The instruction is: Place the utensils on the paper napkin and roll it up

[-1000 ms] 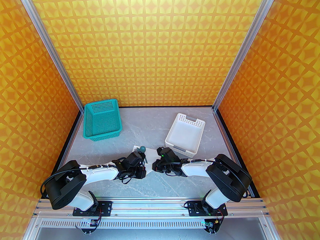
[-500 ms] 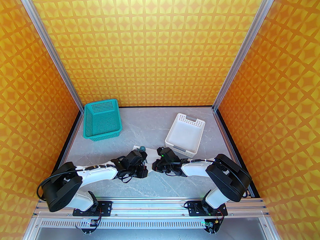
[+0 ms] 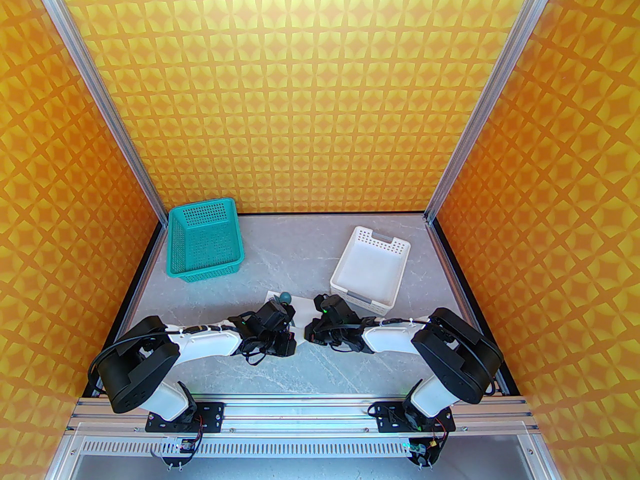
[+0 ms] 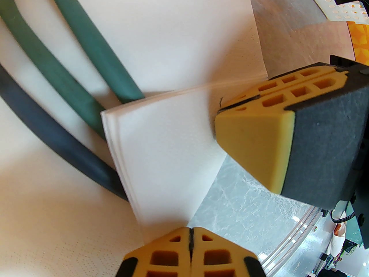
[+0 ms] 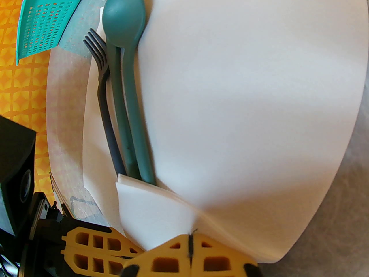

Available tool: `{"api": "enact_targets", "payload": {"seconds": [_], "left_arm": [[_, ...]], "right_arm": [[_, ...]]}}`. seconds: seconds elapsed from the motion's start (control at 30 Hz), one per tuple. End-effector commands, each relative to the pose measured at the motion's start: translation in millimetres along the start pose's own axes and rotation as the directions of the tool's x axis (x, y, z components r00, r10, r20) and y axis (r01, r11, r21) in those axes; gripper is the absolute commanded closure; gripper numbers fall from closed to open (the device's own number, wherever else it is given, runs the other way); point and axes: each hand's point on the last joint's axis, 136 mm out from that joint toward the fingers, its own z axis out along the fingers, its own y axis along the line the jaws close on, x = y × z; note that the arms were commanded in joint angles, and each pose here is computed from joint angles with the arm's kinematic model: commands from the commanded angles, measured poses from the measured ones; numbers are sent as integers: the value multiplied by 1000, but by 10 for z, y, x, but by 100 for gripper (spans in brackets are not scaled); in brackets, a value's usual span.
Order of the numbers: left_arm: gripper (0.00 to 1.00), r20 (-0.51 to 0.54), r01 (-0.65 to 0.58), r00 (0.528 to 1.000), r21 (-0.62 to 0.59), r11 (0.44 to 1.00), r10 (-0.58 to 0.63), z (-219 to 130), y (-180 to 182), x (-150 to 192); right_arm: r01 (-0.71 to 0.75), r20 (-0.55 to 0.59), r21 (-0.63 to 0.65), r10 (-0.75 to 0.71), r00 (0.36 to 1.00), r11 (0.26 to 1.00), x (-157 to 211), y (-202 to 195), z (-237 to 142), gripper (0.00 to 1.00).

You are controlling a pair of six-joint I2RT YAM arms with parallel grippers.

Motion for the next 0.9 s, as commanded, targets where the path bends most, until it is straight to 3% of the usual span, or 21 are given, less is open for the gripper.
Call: {"api": "enact_targets", "payload": {"seconds": [0.0,0.23,0.57,0.87], "left_arm": [[100,-14,-2,1000,-64,998,1,-2,168,70],[100,-6,15,1000,-97,995,-16,-71,274,161],[100,-2,43,999,-157,987,-44,-186,444,284],[100,62,-7,998,-61,998,11,-394,183,148]], "right_arm": [[-13,-38,137,18,999,990,135,-300,-3,100],[-4,-49,207,14,999,978,162,-429,-33,100],[0,-47,209,10,999,978,163,-434,-44,100],[-2,-40,201,11,999,980,149,-407,-55,100]]}}
